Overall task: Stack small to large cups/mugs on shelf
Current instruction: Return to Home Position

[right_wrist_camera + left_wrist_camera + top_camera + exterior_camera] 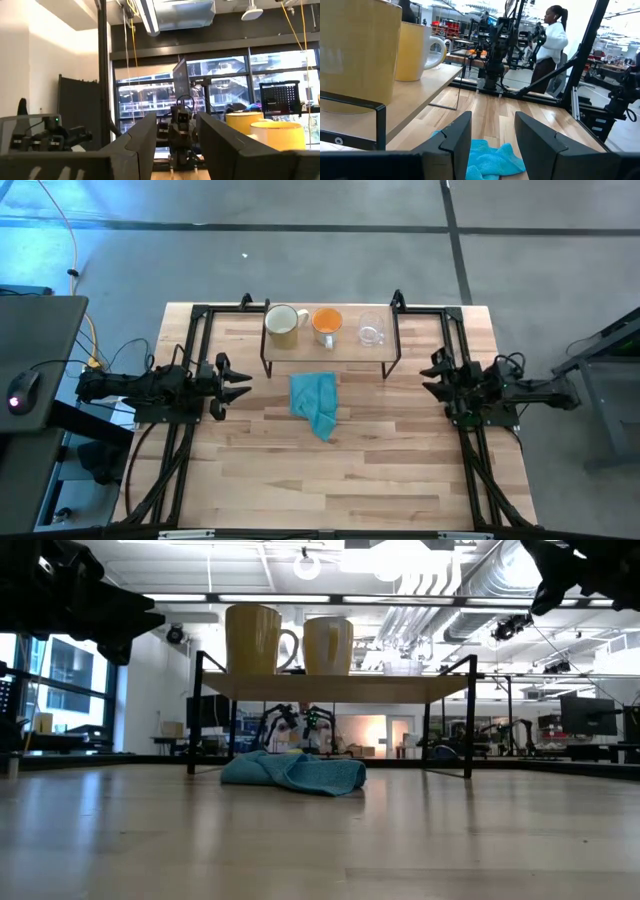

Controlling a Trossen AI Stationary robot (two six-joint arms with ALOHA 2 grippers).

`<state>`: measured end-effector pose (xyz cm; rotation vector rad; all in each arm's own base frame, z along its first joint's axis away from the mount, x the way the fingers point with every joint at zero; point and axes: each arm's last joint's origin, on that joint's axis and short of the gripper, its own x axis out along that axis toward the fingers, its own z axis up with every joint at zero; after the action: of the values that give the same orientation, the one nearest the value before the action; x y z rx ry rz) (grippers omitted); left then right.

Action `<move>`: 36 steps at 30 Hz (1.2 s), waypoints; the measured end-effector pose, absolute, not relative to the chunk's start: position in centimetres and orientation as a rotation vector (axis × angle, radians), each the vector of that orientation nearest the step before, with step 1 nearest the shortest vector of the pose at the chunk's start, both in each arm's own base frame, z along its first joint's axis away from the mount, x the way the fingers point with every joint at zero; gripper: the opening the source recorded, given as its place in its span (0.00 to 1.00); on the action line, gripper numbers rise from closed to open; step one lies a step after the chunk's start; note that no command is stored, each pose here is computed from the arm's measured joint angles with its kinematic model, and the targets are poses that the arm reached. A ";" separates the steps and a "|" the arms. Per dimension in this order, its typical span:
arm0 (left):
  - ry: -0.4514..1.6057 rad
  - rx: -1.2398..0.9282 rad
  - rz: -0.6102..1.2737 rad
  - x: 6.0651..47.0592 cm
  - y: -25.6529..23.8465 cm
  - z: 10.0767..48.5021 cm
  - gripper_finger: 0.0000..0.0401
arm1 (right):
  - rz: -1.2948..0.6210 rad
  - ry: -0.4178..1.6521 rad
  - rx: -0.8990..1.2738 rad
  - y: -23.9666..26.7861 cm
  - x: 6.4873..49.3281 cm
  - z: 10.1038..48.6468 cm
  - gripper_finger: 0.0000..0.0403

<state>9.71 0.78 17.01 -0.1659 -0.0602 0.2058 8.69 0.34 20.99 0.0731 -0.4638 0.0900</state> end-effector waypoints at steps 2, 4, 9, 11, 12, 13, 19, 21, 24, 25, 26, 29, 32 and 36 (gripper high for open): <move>-0.060 -0.166 0.206 9.7 0.8 17.0 0.34 | 0.089 -0.483 0.066 0.3 8.6 21.1 0.33; -0.060 -0.166 0.206 9.7 0.8 17.0 0.34 | 0.085 -0.485 0.063 0.3 8.6 21.1 0.33; -0.060 -0.166 0.206 9.7 0.8 17.0 0.34 | 0.046 -0.402 0.083 0.2 9.0 20.4 0.33; -0.060 -0.166 0.206 9.7 0.8 17.0 0.34 | 0.041 -0.364 0.108 0.2 9.1 20.0 0.33; -0.060 -0.166 0.206 9.7 0.8 17.0 0.34 | 0.036 -0.346 0.121 0.2 9.2 19.9 0.33; -0.060 -0.166 0.206 9.7 0.8 17.0 0.34 | 0.028 -0.328 0.134 0.2 9.2 19.7 0.33; -0.060 -0.166 0.206 9.7 0.8 17.0 0.34 | -0.015 -0.224 0.166 0.1 9.5 18.7 0.33; -0.060 -0.166 0.206 9.7 0.8 17.0 0.34 | -0.017 -0.187 0.181 0.1 9.6 18.4 0.33; -0.060 -0.166 0.206 9.7 0.8 17.0 0.34 | -0.019 -0.149 0.209 0.1 9.6 18.0 0.33; -0.060 -0.166 0.206 9.7 0.8 17.0 0.34 | -0.020 -0.135 0.212 0.1 9.7 17.9 0.33; -0.060 -0.166 0.206 9.7 0.8 17.0 0.34 | -0.021 -0.124 0.215 0.1 9.7 17.7 0.33; -0.060 -0.166 0.206 9.7 0.8 17.0 0.34 | -0.022 -0.098 0.234 0.1 9.7 17.5 0.33; -0.060 -0.166 0.206 9.7 0.8 17.0 0.34 | 0.004 -0.061 0.262 0.1 9.7 17.2 0.33; -0.060 -0.166 0.206 9.7 0.8 17.0 0.34 | 0.025 -0.017 0.280 0.2 9.7 16.8 0.33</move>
<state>9.71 0.78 17.00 -0.1659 -0.0599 0.2058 9.75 0.22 16.77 0.2797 -0.0172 0.0254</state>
